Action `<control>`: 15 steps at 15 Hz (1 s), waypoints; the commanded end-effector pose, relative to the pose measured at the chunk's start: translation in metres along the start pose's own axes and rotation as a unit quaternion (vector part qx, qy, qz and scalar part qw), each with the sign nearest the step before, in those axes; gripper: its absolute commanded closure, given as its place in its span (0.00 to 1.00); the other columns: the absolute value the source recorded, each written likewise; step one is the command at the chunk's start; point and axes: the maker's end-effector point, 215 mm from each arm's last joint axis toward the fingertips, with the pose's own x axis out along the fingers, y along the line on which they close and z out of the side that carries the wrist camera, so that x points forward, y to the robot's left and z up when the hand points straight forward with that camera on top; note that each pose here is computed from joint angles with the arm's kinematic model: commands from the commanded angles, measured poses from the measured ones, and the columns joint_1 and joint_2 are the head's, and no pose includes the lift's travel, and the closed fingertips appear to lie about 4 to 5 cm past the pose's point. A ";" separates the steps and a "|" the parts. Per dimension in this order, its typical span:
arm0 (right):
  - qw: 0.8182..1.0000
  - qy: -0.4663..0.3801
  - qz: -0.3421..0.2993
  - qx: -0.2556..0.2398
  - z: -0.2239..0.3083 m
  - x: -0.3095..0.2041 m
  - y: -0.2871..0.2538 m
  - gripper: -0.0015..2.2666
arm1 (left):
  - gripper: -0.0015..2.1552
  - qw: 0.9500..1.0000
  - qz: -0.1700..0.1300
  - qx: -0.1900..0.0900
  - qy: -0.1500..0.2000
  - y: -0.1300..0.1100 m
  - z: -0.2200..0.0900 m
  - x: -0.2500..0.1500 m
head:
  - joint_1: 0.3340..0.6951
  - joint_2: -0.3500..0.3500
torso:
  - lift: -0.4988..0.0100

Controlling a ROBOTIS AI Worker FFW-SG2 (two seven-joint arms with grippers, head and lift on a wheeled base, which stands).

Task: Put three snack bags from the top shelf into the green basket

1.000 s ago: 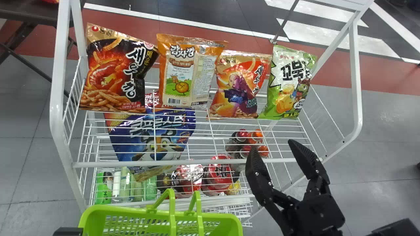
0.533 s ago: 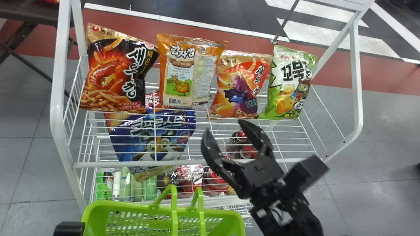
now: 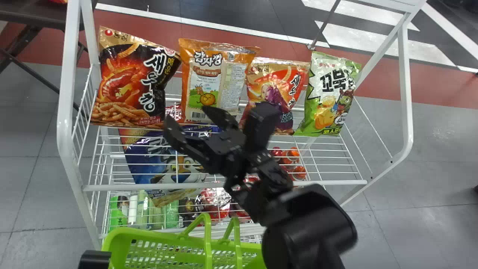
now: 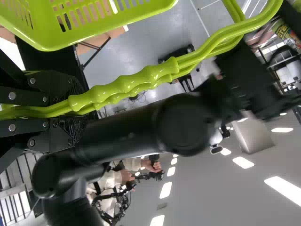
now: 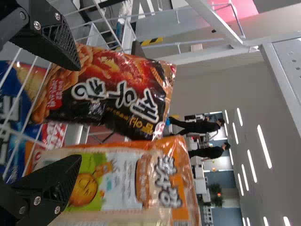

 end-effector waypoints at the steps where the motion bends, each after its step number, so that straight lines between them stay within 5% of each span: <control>1: 1.000 0.008 0.024 0.012 0.002 0.035 0.017 0.08 | 0.78 1.000 0.001 -0.004 0.002 0.001 -0.002 0.000 | 1.00 0.12 | 0.89; 5: 0.999 0.015 0.044 0.021 0.005 0.069 0.027 0.10 | 0.78 1.000 0.002 -0.010 0.003 0.004 -0.004 0.000 | 1.00 0.25 | 0.89; 6: 0.998 0.018 0.056 0.024 0.005 0.072 0.033 0.24 | 0.78 1.000 0.001 -0.010 0.003 0.004 -0.003 0.000 | 1.00 0.27 | 0.89; 7: 0.997 0.031 0.064 0.027 0.000 0.071 0.037 0.63 | 0.78 1.000 0.001 -0.010 0.003 0.004 -0.003 -0.001 | 1.00 0.29 | 0.89; 9: 0.996 0.033 0.080 0.027 0.001 0.069 0.045 0.96 | 0.78 1.000 0.001 -0.008 0.003 0.004 -0.002 -0.001 | 1.00 0.32 | 0.89; 15: 0.994 0.036 0.106 0.017 0.011 0.064 0.048 0.99 | 0.78 1.000 0.004 -0.008 0.004 0.004 -0.002 0.000 | 1.00 0.34 | 0.89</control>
